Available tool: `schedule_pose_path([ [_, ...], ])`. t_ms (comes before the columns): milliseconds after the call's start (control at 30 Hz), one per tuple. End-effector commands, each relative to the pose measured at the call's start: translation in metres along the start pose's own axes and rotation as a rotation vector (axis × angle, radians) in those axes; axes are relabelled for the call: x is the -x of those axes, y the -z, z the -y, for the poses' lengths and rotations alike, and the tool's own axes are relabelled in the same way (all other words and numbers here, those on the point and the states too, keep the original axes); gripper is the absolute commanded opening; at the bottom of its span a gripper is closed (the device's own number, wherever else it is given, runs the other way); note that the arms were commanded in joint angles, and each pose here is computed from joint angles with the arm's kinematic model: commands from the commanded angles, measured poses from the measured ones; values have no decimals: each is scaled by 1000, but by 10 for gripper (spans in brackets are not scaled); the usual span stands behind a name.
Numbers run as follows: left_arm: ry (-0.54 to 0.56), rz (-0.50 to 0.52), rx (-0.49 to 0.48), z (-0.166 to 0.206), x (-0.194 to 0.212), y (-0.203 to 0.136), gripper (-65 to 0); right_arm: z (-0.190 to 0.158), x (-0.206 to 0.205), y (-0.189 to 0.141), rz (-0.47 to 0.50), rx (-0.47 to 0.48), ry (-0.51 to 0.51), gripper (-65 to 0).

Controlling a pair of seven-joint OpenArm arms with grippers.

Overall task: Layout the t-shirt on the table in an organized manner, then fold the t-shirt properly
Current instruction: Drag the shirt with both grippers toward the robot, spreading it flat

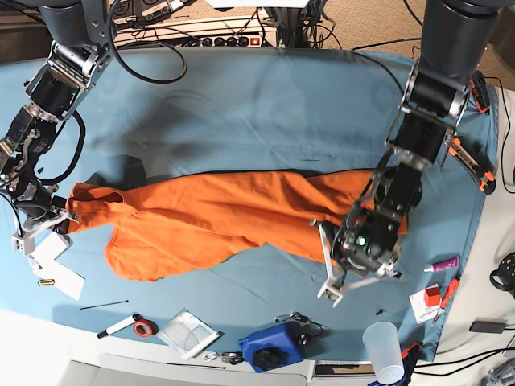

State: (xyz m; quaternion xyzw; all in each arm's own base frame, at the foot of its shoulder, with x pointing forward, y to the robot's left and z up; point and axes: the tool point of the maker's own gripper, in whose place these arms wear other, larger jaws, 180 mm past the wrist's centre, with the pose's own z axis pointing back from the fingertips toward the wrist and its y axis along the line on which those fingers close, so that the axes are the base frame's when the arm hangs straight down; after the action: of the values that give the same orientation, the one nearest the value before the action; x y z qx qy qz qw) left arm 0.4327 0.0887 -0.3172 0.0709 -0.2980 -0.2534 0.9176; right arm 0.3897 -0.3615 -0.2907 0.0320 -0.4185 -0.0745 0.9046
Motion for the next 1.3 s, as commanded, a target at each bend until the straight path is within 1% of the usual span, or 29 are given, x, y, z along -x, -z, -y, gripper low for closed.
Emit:
schedule_pose_path([
  [0,2,51,-22,-8,-12,-10,-650,4,-25,-9,66,7,-17,-650],
  [100,4,81,2,7,4,-18,-650,3,-21,-9,45,1,-13,-650],
  [267,-67,132,44,27,38,-39,-650,-11,-11,-9,-13,-80,19,-650],
  [367,-129,161,44,28,60,-55,-650,-17,-7,-10,-32,-111,11,-650],
  [533,-192,196,23,24,83,-74,-650,-17,-6,-10,-37,-113,11,-650],
  [633,-197,197,25,27,88,-79,-650,-14,-3,-10,-52,-97,5,-650],
  [700,-202,191,48,32,91,-79,-650,-10,4,-9,-72,-78,-1,-650],
  [833,-204,183,86,42,101,-78,-650,-6,28,-8,-119,-70,2,-650],
  [1000,-200,154,94,46,113,-76,-650,-2,55,-9,-172,-65,8,-650],
  [1133,-201,145,97,48,116,-76,-650,-9,54,-9,-157,-102,26,-650],
  [1267,-203,103,112,55,130,-74,-650,-9,54,-9,-158,-103,25,-650],
])
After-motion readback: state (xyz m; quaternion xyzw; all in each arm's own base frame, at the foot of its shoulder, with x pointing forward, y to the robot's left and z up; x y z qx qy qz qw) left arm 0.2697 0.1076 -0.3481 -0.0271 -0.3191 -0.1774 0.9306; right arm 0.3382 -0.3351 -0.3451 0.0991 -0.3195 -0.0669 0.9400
